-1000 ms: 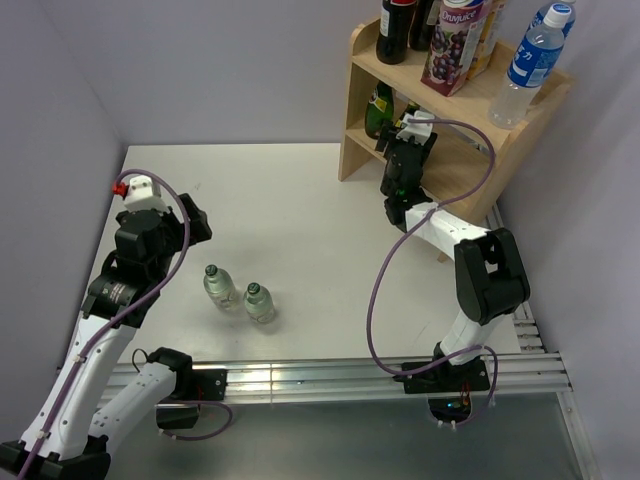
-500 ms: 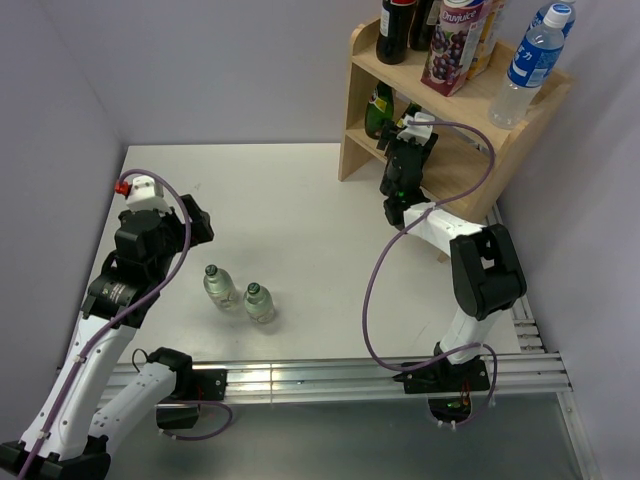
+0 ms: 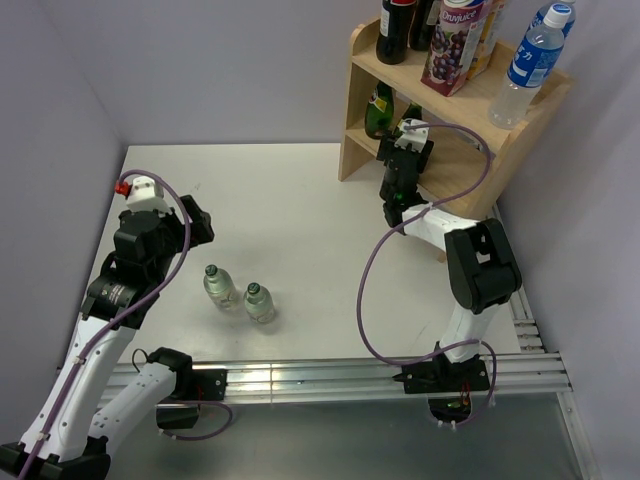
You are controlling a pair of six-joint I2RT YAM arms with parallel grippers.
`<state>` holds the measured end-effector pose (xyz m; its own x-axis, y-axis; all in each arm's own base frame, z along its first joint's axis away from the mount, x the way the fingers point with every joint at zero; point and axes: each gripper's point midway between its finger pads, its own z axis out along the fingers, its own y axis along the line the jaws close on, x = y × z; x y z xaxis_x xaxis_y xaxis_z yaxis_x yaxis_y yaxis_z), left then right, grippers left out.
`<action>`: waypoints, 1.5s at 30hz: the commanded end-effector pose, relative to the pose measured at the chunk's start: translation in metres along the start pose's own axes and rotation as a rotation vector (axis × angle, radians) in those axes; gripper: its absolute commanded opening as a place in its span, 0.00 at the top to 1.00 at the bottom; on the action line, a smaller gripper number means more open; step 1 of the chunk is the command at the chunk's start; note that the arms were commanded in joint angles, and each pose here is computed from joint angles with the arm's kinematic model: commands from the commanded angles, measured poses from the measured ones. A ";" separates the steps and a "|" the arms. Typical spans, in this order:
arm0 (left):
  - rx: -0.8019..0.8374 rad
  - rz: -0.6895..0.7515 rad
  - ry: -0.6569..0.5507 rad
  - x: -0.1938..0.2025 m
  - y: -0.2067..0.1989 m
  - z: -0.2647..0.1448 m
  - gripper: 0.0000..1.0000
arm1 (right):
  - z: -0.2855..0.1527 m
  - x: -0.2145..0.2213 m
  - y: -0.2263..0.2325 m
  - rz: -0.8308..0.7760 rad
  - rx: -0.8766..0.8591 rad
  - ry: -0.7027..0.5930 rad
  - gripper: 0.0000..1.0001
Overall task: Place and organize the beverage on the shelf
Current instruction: Place the drink on the shelf.
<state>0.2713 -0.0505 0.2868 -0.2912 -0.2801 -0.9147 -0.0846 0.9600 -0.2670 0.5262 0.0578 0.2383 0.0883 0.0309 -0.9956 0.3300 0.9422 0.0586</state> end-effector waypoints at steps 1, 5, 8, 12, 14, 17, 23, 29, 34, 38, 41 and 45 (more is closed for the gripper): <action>0.037 -0.006 -0.043 -0.012 -0.007 -0.001 0.01 | -0.003 0.024 -0.021 -0.033 0.049 0.050 0.31; 0.038 -0.005 -0.040 -0.011 -0.007 0.000 0.01 | -0.002 0.028 -0.020 -0.054 0.036 0.052 0.45; 0.040 -0.005 -0.039 -0.010 -0.007 0.000 0.01 | 0.004 0.034 -0.019 -0.070 0.032 0.069 0.55; 0.035 -0.006 -0.044 -0.011 -0.006 -0.001 0.01 | 0.007 0.039 -0.021 -0.068 0.032 0.074 0.57; 0.036 -0.007 -0.047 -0.012 -0.006 -0.002 0.01 | 0.009 0.044 -0.022 -0.073 0.033 0.076 0.57; 0.035 -0.007 -0.043 -0.011 -0.006 -0.001 0.00 | 0.012 0.049 -0.022 -0.074 0.036 0.069 0.57; 0.038 -0.007 -0.048 -0.011 -0.006 -0.002 0.01 | 0.017 0.055 -0.022 -0.073 0.047 0.061 0.55; 0.038 -0.005 -0.040 -0.009 -0.007 -0.001 0.00 | 0.021 0.058 -0.021 -0.085 0.039 0.068 0.55; 0.037 -0.005 -0.040 -0.009 -0.007 0.000 0.01 | 0.025 0.058 -0.020 -0.078 0.019 0.081 0.52; 0.037 -0.004 -0.036 -0.008 -0.006 0.001 0.01 | 0.026 0.063 -0.018 -0.091 0.001 0.109 0.50; 0.040 -0.002 -0.035 -0.008 -0.007 0.000 0.00 | 0.026 0.062 -0.017 -0.090 -0.012 0.117 0.49; 0.038 -0.002 -0.035 -0.008 -0.007 0.001 0.01 | 0.024 0.064 -0.017 -0.093 -0.017 0.127 0.41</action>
<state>0.2710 -0.0529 0.2844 -0.2955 -0.2795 -0.9135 -0.0721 0.9600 -0.2704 0.5468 0.0490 0.2392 0.1236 -0.0079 -0.9923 0.3050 0.9519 0.0304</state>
